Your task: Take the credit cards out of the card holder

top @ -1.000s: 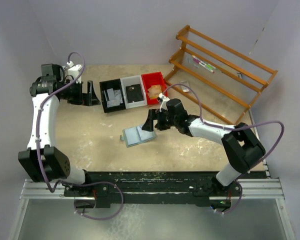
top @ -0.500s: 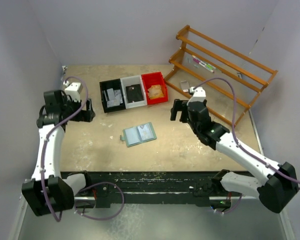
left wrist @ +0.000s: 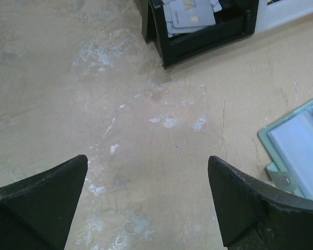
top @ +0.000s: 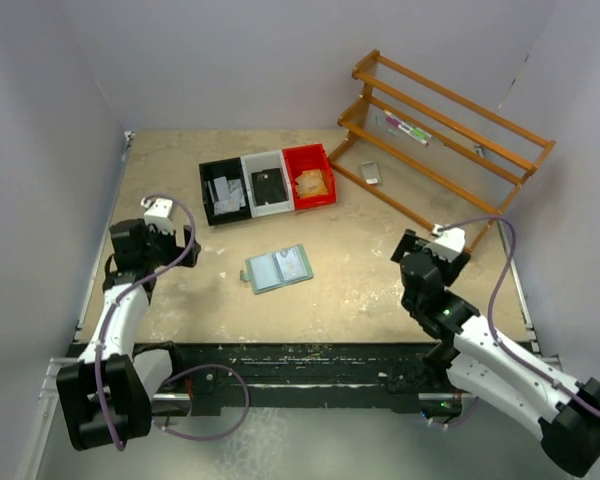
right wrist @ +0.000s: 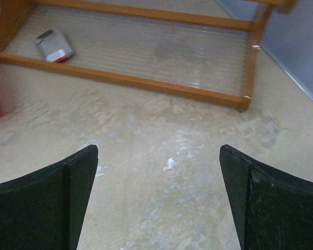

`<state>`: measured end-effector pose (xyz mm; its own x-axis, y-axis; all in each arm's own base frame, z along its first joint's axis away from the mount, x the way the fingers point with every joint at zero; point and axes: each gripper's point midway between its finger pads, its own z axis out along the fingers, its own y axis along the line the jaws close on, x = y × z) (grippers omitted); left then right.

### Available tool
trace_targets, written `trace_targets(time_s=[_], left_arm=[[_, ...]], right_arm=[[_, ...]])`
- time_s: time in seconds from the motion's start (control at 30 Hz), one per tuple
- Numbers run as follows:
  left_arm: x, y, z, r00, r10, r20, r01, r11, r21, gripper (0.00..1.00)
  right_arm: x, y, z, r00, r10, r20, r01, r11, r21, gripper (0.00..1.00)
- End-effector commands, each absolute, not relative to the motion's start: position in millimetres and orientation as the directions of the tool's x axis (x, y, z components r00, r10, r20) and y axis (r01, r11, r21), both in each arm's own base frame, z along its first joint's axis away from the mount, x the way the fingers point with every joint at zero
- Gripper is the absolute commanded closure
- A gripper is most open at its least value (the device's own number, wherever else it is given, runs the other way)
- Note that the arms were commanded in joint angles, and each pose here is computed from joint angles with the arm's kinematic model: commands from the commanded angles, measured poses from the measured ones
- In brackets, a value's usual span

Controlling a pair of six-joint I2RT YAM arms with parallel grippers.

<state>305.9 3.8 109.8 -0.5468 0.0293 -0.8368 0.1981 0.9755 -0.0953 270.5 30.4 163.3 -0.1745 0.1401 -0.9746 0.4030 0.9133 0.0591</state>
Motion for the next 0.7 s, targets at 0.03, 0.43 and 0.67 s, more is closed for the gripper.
trace_targets(time_s=[0.03, 0.43, 0.67], left_arm=[[308.1, 1.1, 125.7, -0.349, 0.015, -0.937, 0.198, 0.979, -0.058, 0.01], [300.9, 17.1, 98.0, -0.336, -0.03, -0.941, 0.071, 0.996, -0.057, 0.01], [300.1, 17.3, 98.4, -0.331, -0.029, -0.943, 0.07, 0.996, -0.055, 0.01]], right_arm=[[243.8, -17.2, 186.2, 0.052, 0.207, -0.977, 0.567, 0.799, 0.199, 0.0], [236.3, -18.8, 187.7, 0.046, 0.093, -0.995, 0.468, 0.878, 0.104, 0.0], [241.7, -20.6, 166.9, 0.024, 0.058, -0.998, 0.503, 0.862, 0.063, 0.0]])
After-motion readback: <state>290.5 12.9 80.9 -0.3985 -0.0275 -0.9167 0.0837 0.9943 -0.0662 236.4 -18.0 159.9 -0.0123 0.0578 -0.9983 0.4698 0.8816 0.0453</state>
